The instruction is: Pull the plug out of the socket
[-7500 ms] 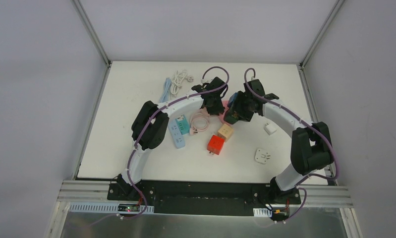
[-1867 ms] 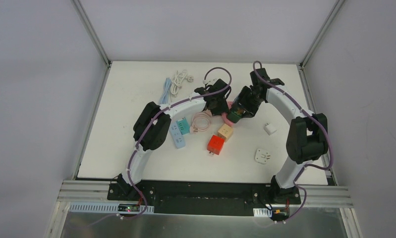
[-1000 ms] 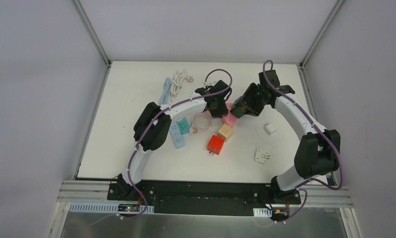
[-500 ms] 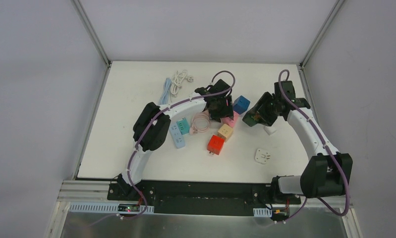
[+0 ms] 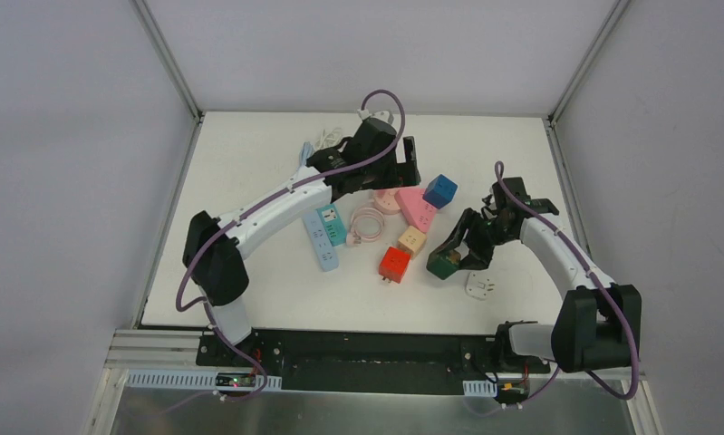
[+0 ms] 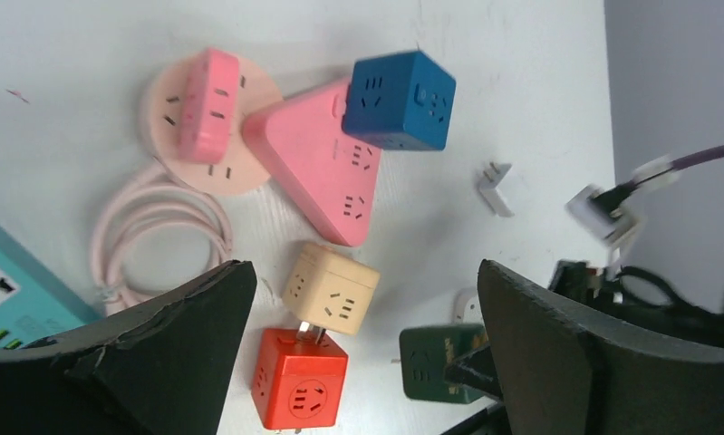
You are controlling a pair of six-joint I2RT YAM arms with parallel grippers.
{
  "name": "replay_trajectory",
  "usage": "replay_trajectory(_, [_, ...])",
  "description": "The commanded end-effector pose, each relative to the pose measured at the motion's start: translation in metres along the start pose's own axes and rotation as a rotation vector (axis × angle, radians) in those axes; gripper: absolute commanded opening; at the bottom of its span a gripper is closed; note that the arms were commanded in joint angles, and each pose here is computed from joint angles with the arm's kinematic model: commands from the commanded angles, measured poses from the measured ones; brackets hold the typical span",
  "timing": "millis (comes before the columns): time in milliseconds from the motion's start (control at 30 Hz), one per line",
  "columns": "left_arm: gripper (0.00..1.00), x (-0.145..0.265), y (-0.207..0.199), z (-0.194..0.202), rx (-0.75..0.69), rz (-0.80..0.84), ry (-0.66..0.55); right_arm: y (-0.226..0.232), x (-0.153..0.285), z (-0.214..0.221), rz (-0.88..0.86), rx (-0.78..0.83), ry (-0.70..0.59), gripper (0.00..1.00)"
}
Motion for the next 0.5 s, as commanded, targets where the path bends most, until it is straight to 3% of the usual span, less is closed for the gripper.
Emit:
replay_trajectory(0, [0.99,0.037,0.021,-0.031,-0.062,-0.095,-0.149,-0.007,0.0,0.024,-0.024,-0.023,0.15,0.1])
replay_trajectory(100, [0.99,0.052,0.033,-0.042,-0.081,-0.136,-0.191,-0.013,-0.007,0.025,0.022,-0.035,0.166,0.15])
replay_trajectory(300, [0.99,0.074,0.059,-0.056,-0.156,-0.268,-0.271,-0.021,-0.017,0.013,0.144,-0.037,0.082,0.56])
replay_trajectory(467, [0.99,0.089,0.08,-0.062,-0.063,-0.241,-0.25,-0.023,-0.018,-0.002,0.229,-0.028,-0.033,0.75])
Point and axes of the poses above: each gripper's point midway between its finger pads, its own x axis back along the fingers, its own y axis along the line the jaws close on, z = x × y, the point moved 8 cm from there along x, back along the fingers, and after that the axes turned 5 degrees about -x, right-handed, at the moved point
